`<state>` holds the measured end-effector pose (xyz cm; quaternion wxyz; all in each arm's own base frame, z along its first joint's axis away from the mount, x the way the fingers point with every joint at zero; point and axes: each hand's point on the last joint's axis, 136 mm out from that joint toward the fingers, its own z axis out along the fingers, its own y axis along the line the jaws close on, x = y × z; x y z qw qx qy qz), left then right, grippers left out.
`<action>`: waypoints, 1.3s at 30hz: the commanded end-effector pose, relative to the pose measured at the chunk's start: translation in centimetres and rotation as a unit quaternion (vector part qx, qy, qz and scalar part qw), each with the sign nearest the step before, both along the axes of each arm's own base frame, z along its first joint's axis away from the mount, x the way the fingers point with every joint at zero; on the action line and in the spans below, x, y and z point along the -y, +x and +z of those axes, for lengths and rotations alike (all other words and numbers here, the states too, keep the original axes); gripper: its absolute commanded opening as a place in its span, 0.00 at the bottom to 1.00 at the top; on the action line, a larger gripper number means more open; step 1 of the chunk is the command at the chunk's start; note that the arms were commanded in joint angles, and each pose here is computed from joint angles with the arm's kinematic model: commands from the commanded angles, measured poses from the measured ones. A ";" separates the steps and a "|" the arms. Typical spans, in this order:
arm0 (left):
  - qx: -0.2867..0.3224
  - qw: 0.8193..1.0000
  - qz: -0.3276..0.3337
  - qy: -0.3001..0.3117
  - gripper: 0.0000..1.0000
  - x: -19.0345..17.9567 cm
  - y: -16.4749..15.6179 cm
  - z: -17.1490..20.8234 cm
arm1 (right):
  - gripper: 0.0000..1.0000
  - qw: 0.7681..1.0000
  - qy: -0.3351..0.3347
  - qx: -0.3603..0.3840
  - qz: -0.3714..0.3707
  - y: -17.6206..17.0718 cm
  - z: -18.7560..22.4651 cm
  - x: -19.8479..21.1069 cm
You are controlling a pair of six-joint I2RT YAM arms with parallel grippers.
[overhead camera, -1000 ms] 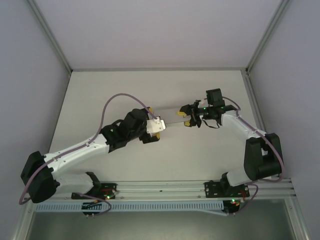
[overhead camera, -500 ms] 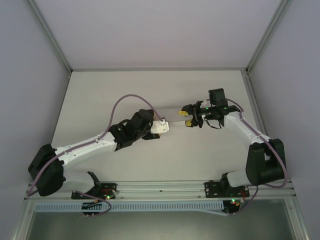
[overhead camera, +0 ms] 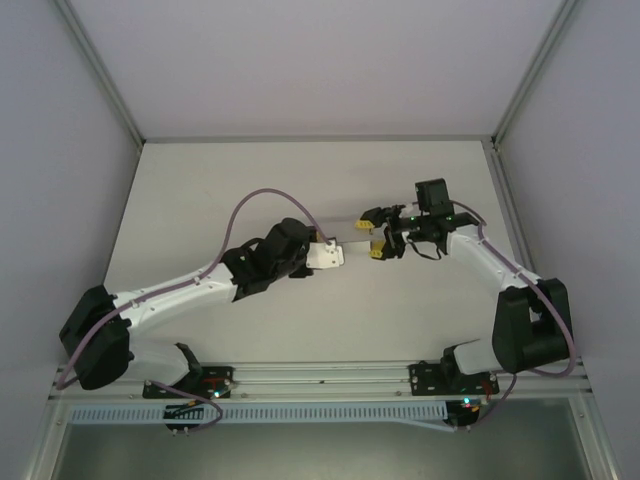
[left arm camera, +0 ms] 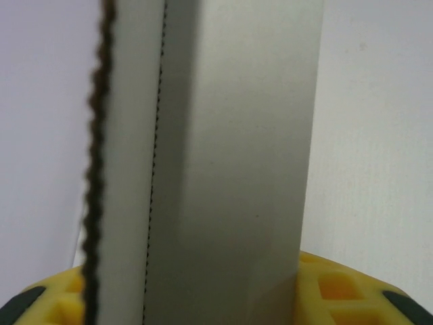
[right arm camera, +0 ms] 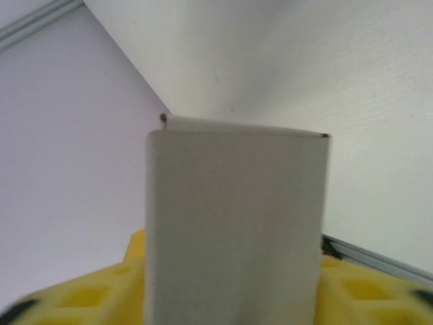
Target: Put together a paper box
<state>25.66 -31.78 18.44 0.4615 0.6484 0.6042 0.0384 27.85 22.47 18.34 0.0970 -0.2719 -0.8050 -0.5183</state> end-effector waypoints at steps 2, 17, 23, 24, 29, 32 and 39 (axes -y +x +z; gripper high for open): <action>0.010 0.998 -0.002 -0.055 0.30 1.4 0.4 3.0 | 1.00 0.999 0.006 0.034 0.020 -1.1 1.5 -0.7; -0.236 0.970 0.065 -0.006 0.32 -3.0 -1.9 -5.0 | 1.00 0.796 -0.163 0.583 -0.015 3.9 12.2 7.2; -0.301 0.949 0.087 -0.027 0.31 -2.7 -2.4 -5.6 | 0.87 0.696 -0.094 0.698 0.139 0.4 11.7 2.7; -0.306 0.948 0.089 -0.024 0.31 -2.9 -2.4 -5.9 | 0.87 0.688 -0.116 0.692 0.183 -0.1 10.1 2.0; -0.342 0.934 0.096 -0.020 0.30 -2.9 -1.8 -7.1 | 0.79 0.651 -0.212 0.643 0.342 -0.8 3.6 -0.5; -0.364 0.928 0.080 -0.015 0.30 -2.6 -2.2 -7.6 | 0.77 0.653 -0.241 0.626 0.352 0.9 2.1 -0.6; -0.367 0.927 0.073 -0.016 0.31 -2.4 -2.3 -6.9 | 0.66 0.614 -0.215 0.617 0.442 -0.1 -1.6 -2.0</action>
